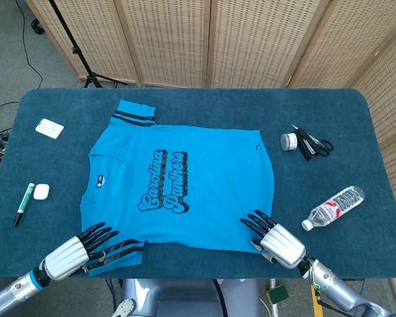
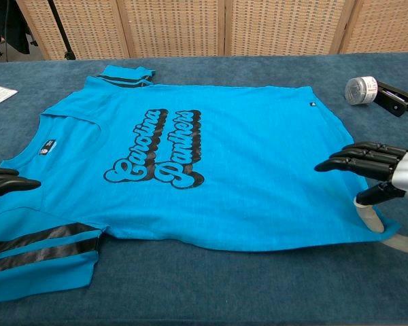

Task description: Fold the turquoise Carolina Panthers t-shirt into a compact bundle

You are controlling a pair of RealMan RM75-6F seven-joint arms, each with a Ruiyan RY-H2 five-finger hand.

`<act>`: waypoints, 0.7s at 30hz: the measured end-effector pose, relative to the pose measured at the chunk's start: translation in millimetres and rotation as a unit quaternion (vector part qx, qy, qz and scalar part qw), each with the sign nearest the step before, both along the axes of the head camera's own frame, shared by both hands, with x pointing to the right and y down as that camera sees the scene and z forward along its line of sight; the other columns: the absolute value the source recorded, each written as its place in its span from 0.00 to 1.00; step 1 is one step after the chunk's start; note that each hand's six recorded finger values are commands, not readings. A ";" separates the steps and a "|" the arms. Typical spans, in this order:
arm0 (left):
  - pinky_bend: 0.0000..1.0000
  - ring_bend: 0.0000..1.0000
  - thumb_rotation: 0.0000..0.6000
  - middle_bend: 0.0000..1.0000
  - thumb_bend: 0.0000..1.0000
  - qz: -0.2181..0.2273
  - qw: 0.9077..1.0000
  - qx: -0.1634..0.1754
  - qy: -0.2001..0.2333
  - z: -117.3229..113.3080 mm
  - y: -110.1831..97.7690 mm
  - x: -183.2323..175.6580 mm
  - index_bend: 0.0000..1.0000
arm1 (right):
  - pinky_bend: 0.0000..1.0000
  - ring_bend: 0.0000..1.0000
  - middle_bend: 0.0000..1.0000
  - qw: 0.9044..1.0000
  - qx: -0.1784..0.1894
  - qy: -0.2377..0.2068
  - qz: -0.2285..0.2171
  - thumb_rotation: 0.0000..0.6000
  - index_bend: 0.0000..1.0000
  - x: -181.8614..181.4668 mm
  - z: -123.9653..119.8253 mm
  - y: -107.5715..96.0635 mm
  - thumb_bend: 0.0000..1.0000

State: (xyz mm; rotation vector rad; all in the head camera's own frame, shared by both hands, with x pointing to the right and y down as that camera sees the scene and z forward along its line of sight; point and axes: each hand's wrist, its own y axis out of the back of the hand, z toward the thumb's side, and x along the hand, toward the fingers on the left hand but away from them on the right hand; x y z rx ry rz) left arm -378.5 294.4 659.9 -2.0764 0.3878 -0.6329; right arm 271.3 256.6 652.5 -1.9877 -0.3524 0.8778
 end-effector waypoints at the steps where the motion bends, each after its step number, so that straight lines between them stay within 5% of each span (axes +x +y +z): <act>1: 0.00 0.00 1.00 0.00 0.64 0.003 1.000 -0.001 0.002 -1.9 2.4 -0.5 0.77 | 0.00 0.00 0.09 1.000 -0.001 -0.003 -0.005 1.00 0.66 0.2 -2.0 3.6 0.44; 21: 0.00 0.00 1.00 0.00 0.64 0.055 0.998 -0.016 0.016 -28.2 46.8 -13.6 0.78 | 0.00 0.00 0.09 0.998 -0.009 -0.034 -0.053 1.00 0.66 11.8 -27.3 59.4 0.44</act>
